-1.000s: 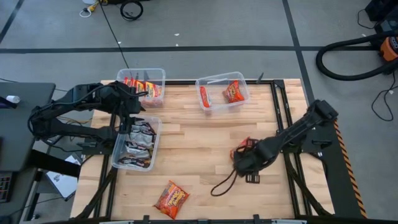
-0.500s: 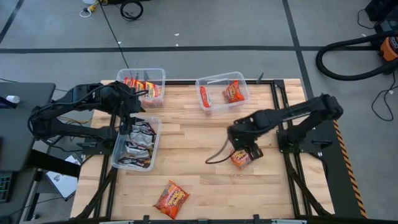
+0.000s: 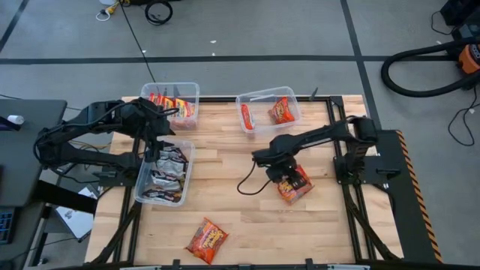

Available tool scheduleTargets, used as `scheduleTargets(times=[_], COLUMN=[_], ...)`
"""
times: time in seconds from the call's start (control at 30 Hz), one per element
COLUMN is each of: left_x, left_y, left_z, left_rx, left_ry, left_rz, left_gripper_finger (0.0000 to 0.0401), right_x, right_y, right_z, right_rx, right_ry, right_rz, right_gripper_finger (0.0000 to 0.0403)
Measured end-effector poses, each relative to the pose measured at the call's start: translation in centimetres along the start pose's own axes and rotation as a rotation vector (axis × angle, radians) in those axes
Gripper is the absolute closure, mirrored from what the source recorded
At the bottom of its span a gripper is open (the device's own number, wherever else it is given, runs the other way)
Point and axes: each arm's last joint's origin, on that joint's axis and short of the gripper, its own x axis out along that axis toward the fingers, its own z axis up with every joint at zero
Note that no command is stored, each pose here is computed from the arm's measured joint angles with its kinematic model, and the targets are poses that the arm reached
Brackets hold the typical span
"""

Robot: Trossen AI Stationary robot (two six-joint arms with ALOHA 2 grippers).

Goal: Sort Maruchan noodles
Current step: Put the right orange noodle pack into the top right transparent bin

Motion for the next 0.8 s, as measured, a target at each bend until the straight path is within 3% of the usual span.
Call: scheduleTargets(times=[0.13, 0.37, 0.6, 0.8], left_x=[0.0, 0.0, 0.0, 0.0], left_y=[0.0, 0.0, 0.0, 0.0], left_z=[0.0, 0.0, 0.0, 0.0], left_rx=[-0.006, -0.131, -0.176, -0.177], left_ry=[0.0, 0.0, 0.0, -0.004], left_rz=[0.0, 0.0, 0.0, 0.001], left_gripper_finger=[0.0213, 0.0213, 0.0213, 0.0213], right_x=[1.2, 2.3, 0.3, -0.6], right_y=[-1.0, -1.4, -0.4, -0.8], right_z=[0.3, 0.5, -0.5, -1.1], right_rx=[0.029, 0.051, 0.092, 0.149], right_ry=[0.028, 0.062, 0.035, 0.002], right_rz=[0.048, 0.112, 0.087, 0.074], right_gripper_finger=[0.0202, 0.0206, 0.0208, 0.0175])
